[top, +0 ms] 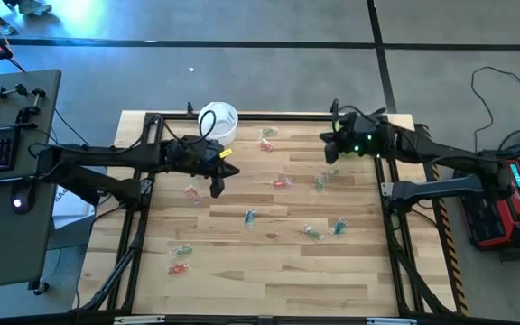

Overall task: Sort candy by brand, put in halloween buckets
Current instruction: Put the green gummy into the white bucket

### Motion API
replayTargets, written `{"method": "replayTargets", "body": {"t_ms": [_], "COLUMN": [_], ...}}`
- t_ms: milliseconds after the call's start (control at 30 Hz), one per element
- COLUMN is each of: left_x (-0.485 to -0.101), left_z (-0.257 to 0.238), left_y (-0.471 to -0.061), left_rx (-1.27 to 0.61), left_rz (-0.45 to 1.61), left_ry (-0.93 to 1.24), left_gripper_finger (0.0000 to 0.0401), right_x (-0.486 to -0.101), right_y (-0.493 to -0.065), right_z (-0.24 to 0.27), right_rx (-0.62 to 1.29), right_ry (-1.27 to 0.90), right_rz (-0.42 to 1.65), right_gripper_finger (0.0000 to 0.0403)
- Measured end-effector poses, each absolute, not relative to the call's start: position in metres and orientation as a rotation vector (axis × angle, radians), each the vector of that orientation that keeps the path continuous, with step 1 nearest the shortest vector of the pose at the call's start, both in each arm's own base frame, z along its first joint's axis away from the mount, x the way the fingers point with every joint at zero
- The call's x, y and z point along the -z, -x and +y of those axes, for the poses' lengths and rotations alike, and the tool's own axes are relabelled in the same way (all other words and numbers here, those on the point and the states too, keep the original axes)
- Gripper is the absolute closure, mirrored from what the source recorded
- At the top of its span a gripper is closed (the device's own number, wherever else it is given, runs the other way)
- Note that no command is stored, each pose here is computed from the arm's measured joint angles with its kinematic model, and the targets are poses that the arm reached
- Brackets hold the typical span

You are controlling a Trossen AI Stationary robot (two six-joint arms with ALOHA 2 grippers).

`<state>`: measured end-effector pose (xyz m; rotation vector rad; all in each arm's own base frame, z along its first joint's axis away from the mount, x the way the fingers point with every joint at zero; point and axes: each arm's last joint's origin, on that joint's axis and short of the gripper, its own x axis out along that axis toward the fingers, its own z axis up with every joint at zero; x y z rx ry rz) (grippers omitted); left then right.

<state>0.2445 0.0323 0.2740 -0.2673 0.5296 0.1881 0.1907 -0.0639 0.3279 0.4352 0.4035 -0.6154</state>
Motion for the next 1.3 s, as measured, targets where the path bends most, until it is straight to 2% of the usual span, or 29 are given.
{"method": "replayTargets", "body": {"t_ms": [133,333,467,733,900,1167,1300], "left_x": [-0.268,-0.255,-0.245,-0.221,-0.21,-0.182,-0.169], "left_z": [0.031,0.031,0.033,0.036,0.039,0.051,0.059], "left_y": [-0.232,-0.218,-0.218,-0.203,-0.203,-0.212,-0.215], "left_rx": [-0.224,-0.287,-0.327,-0.59,-0.631,-0.708,-0.794], "left_rz": [0.573,0.68,0.764,1.019,1.115,1.259,1.303], "left_ry": [0.278,0.282,0.305,0.294,0.32,0.409,0.415], "left_gripper_finger": [0.0401,0.0401,0.0401,0.0392,0.0352,0.0251,0.0216], "right_x": [-0.33,-0.316,-0.298,-0.279,-0.276,-0.279,-0.279], "right_y": [-0.209,-0.236,-0.257,-0.289,-0.295,-0.294,-0.295], "right_z": [-0.047,-0.029,-0.02,-0.008,-0.008,-0.008,-0.008], "right_rx": [0.492,0.367,0.339,0.288,0.282,0.278,0.276], "right_ry": [-0.331,-0.371,-0.357,-0.349,-0.344,-0.333,-0.335], "right_rz": [0.371,0.421,0.485,0.457,0.438,0.427,0.418], "right_gripper_finger": [0.0403,0.0393,0.0361,0.0285,0.0274,0.0273,0.0273]}}
